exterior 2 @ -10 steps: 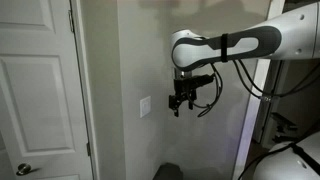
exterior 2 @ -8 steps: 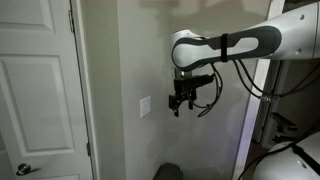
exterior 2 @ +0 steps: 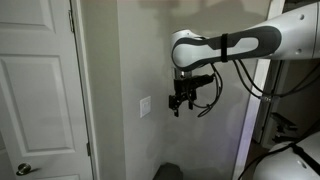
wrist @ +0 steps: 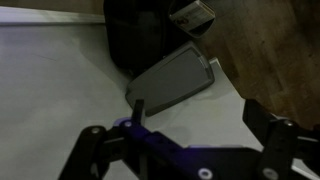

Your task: Turn on the right light switch

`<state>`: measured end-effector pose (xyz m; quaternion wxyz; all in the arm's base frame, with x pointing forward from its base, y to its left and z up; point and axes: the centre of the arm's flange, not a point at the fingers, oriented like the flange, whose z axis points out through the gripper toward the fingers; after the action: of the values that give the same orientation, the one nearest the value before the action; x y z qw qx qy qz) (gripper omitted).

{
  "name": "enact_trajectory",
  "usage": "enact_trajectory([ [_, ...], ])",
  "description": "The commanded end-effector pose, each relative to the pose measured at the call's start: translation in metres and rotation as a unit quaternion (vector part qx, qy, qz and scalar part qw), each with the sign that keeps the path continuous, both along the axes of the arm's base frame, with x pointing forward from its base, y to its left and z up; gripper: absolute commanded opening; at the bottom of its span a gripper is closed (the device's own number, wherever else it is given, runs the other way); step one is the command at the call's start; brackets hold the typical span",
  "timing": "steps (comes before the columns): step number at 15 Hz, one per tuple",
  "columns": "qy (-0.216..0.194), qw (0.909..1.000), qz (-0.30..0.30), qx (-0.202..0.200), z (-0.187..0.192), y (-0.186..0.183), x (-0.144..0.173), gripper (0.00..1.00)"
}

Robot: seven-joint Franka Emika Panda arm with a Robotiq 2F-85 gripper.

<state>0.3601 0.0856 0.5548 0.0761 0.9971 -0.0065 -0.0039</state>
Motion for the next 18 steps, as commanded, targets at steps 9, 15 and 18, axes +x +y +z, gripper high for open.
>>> enact_trajectory([
  [9,0.010,0.9999,-0.002,0.014,-0.017,-0.022,0.034,1.00],
  [15,-0.094,0.9944,0.037,0.031,-0.040,-0.055,0.107,1.00],
  [18,-0.174,0.9815,0.072,0.034,-0.042,-0.057,0.137,1.00],
])
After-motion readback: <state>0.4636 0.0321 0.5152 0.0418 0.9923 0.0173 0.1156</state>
